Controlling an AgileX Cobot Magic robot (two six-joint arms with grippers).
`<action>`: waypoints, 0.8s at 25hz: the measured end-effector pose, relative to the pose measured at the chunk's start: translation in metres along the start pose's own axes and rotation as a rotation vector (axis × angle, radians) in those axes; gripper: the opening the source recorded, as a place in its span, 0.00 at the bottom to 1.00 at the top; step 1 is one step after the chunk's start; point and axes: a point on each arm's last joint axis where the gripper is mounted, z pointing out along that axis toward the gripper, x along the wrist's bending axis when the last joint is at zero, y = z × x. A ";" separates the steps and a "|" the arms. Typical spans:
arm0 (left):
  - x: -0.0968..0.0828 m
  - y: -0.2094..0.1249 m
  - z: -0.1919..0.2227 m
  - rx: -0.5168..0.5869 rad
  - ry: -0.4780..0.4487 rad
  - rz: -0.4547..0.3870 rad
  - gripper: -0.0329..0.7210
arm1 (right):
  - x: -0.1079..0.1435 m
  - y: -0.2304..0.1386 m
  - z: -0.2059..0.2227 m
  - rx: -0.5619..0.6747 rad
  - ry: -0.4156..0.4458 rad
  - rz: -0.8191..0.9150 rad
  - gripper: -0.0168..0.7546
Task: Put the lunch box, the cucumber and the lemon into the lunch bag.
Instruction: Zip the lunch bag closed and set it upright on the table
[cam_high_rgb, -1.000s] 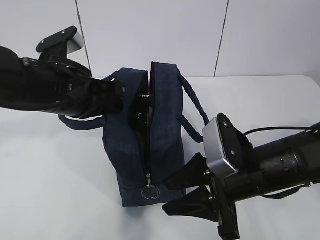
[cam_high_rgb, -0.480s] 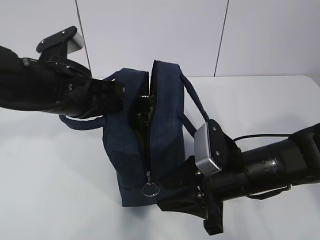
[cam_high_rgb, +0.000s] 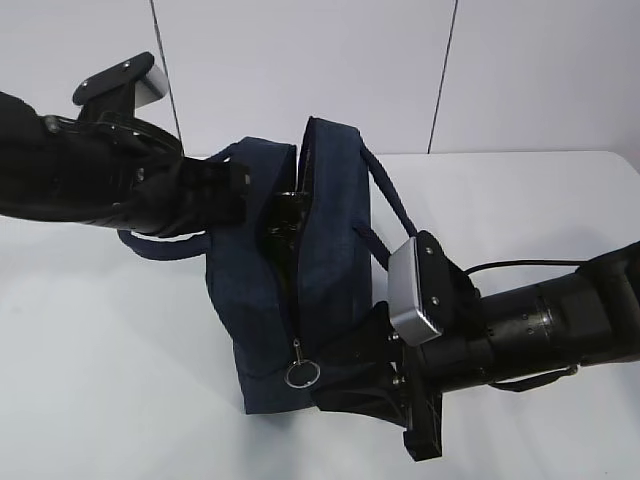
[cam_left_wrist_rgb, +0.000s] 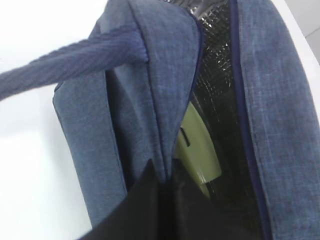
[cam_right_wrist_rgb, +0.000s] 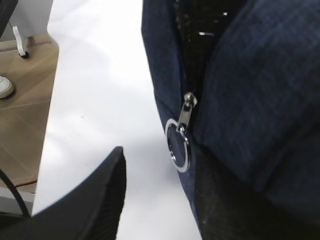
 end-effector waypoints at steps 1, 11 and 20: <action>0.000 0.000 0.000 0.000 0.000 0.000 0.04 | 0.000 0.000 0.000 -0.001 0.001 0.000 0.45; 0.000 0.000 0.000 0.000 0.000 0.000 0.04 | 0.003 0.000 0.000 0.005 0.028 -0.001 0.45; 0.000 0.000 0.000 0.000 0.000 0.000 0.04 | 0.004 0.004 0.005 0.000 0.026 -0.004 0.45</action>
